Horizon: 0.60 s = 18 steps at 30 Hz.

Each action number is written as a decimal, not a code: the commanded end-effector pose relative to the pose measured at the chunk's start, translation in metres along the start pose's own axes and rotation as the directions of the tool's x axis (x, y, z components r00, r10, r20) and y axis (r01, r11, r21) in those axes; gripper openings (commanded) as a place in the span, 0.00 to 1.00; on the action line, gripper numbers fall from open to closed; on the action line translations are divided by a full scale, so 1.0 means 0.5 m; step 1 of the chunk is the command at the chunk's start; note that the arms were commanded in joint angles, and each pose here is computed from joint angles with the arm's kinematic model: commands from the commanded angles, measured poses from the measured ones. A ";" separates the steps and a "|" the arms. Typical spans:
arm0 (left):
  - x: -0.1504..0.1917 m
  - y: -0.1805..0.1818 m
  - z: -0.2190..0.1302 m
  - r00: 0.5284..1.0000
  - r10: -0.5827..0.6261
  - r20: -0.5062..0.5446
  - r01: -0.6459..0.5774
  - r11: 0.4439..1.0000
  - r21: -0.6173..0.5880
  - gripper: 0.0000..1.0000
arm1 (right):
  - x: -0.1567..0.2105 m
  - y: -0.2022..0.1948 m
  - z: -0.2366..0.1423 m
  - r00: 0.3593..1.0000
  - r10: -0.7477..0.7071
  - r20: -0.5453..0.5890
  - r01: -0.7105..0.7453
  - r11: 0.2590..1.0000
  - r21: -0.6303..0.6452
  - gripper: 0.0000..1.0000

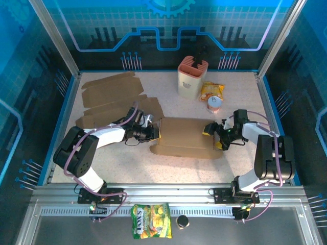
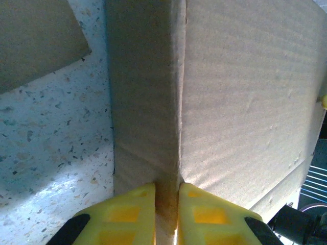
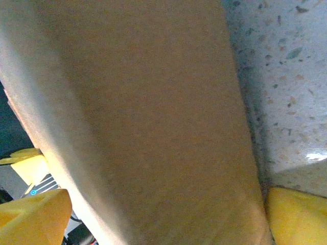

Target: Fold the paper box

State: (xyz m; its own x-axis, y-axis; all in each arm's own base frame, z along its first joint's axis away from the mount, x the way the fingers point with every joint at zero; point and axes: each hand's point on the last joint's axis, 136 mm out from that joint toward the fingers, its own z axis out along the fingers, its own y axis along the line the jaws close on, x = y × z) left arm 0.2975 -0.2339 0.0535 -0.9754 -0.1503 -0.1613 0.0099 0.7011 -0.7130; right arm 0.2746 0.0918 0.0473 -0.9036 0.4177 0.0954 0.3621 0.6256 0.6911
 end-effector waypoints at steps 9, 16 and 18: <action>0.054 0.129 0.001 0.995 -0.092 -0.045 0.080 0.974 -0.213 0.14 | 0.002 0.029 -0.015 0.999 -0.033 0.027 0.036 0.995 -0.095 0.99; 0.057 0.156 -0.007 0.994 -0.099 -0.044 0.085 0.964 -0.252 0.13 | -0.005 0.026 -0.029 0.997 -0.048 0.059 0.051 0.997 -0.055 0.99; 0.057 0.159 -0.009 0.994 -0.100 -0.042 0.086 0.963 -0.254 0.13 | -0.010 0.037 -0.043 0.993 -0.071 0.095 0.077 0.995 -0.058 0.99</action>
State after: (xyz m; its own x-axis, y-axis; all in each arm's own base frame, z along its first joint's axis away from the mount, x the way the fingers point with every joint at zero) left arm 0.3019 -0.2251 0.0522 -0.9710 -0.1546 -0.1825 0.0204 0.7068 -0.7072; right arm 0.2768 0.0949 0.0617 -0.9100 0.4131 0.0359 0.3047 0.6073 0.7337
